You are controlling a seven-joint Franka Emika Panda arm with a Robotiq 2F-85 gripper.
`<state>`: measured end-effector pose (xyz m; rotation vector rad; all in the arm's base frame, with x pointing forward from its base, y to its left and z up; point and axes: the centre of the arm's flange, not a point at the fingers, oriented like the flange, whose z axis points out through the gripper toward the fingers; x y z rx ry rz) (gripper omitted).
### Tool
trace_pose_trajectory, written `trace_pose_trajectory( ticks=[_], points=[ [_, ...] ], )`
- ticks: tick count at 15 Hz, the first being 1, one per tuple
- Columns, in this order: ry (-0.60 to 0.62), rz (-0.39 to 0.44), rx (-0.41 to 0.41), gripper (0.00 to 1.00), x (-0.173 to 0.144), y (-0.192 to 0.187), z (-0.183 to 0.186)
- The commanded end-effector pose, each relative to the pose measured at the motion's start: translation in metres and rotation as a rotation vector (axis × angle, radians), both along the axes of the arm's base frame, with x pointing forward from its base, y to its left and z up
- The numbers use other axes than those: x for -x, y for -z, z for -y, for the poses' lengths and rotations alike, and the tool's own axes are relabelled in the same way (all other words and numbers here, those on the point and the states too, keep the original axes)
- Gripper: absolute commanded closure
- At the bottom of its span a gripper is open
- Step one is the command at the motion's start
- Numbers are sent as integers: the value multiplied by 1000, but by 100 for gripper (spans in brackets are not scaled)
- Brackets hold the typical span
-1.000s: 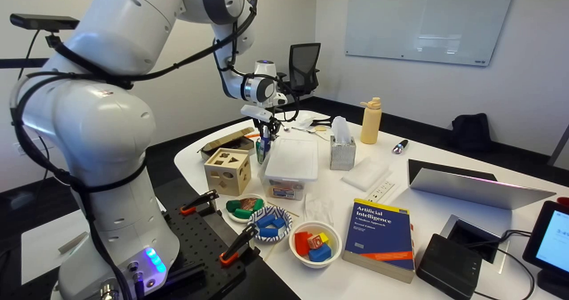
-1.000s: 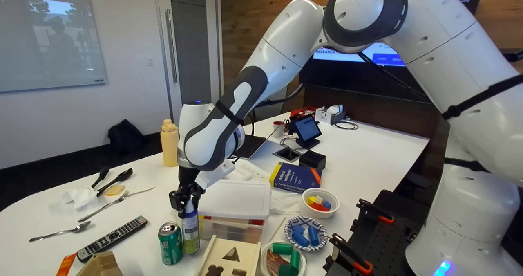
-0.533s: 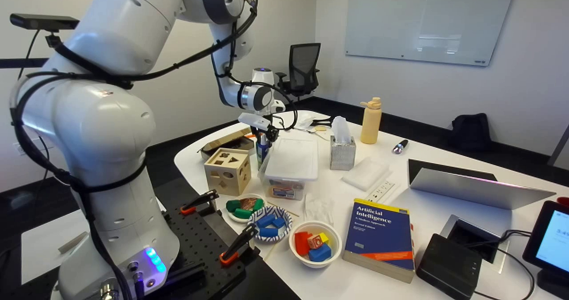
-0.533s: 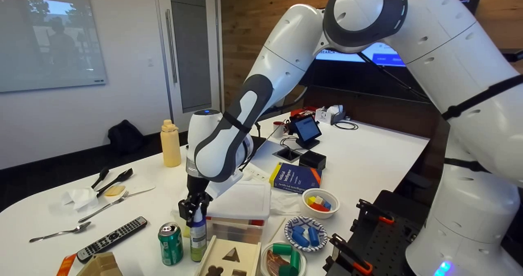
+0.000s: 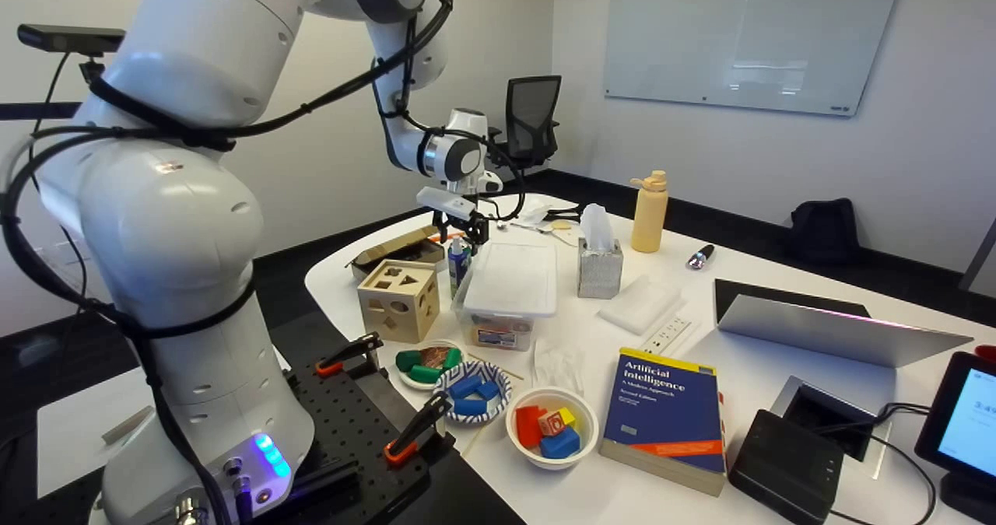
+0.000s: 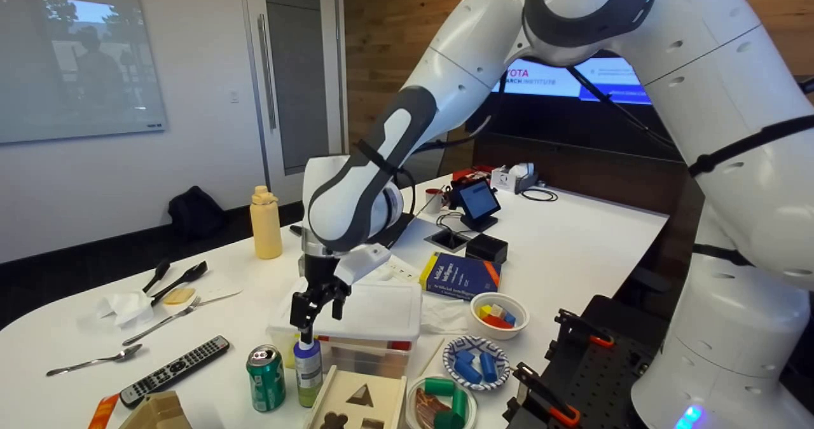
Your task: Move the blue bottle to the left side of the table
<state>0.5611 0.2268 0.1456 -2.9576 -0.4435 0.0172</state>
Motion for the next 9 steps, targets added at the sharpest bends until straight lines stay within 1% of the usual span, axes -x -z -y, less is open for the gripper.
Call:
trace_pose_trajectory(
  ticks=[1, 3, 6, 9],
  points=[
    [-19, -100, -44, 0, 20, -75, 46],
    [10, -136, -60, 0, 20, -105, 76],
    [74, -161, -76, 0, 22, -151, 134],
    [90, -183, -83, 0, 32, -177, 181]
  ],
)
